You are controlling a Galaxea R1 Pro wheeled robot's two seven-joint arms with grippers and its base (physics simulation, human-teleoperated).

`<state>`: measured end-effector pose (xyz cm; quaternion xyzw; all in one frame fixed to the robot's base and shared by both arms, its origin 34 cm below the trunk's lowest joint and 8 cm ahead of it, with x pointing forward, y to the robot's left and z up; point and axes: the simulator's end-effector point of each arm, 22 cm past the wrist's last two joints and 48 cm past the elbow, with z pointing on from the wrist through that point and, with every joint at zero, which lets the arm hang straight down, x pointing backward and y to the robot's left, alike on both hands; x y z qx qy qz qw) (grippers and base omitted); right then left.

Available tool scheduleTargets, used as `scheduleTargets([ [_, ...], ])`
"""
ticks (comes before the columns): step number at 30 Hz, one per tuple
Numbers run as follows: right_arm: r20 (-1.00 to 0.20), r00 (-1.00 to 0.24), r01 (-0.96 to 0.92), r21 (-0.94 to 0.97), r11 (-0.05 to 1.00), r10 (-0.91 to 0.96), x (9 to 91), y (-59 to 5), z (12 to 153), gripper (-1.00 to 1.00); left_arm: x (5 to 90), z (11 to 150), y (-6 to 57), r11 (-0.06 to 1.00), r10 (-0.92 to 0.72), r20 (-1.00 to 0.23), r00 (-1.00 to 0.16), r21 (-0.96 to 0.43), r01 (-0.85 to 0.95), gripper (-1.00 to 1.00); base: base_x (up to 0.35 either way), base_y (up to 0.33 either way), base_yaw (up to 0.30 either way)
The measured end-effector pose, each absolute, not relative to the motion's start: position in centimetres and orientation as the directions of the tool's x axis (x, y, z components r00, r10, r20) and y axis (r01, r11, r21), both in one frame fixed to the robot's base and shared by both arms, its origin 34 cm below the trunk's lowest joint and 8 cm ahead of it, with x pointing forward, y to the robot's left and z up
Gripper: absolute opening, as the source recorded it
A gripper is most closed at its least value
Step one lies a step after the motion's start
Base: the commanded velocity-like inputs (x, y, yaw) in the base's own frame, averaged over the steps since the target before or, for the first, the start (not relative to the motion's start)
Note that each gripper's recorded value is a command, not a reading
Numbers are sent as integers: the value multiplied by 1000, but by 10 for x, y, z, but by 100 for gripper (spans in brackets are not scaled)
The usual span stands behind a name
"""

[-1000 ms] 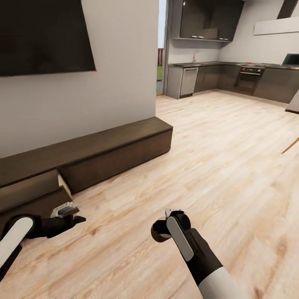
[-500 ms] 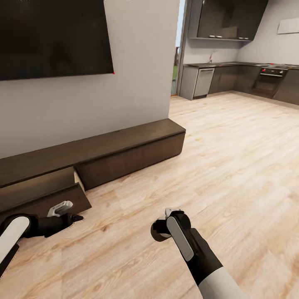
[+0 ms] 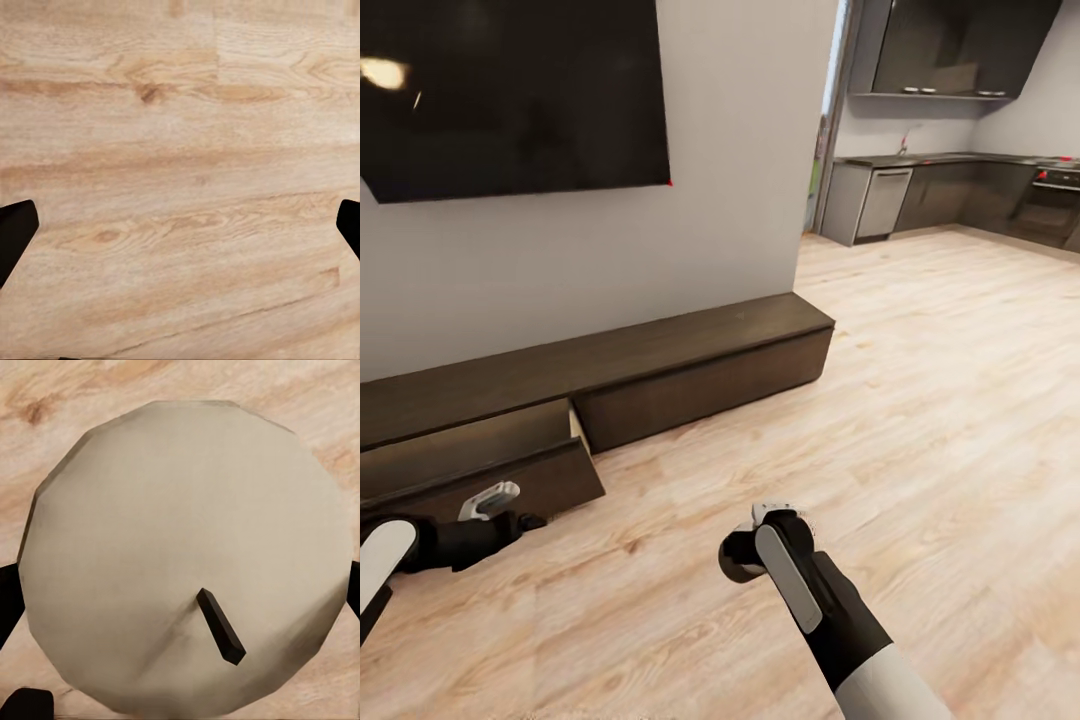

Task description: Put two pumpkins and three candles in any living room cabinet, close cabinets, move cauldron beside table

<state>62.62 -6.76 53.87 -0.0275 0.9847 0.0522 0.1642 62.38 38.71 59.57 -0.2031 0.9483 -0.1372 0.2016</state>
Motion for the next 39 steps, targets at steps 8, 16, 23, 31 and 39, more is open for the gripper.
scheduleTargets([
  [8,-323,-944,-90,83,993,-58,624,-65,536,-100,607,573,424,893,-442,-300,-846,-236,-383,100,0,0,285],
  [16,-319,-946,-91,81,993,-60,623,-65,534,-100,607,572,442,921,-391,-338,-856,-140,-365,100,-52,57,285],
  [23,-317,-947,-87,87,992,-56,623,-64,532,-100,607,571,445,922,-386,-343,-856,-126,-365,100,-193,258,247],
  [31,-323,-945,-80,94,992,-46,625,-64,532,-100,608,573,452,915,-402,-351,-846,-129,-382,100,-24,313,39],
  [39,-323,-945,-81,95,992,-47,625,-64,532,-100,611,578,455,907,-420,-359,-833,-151,-392,100,115,317,1],
])
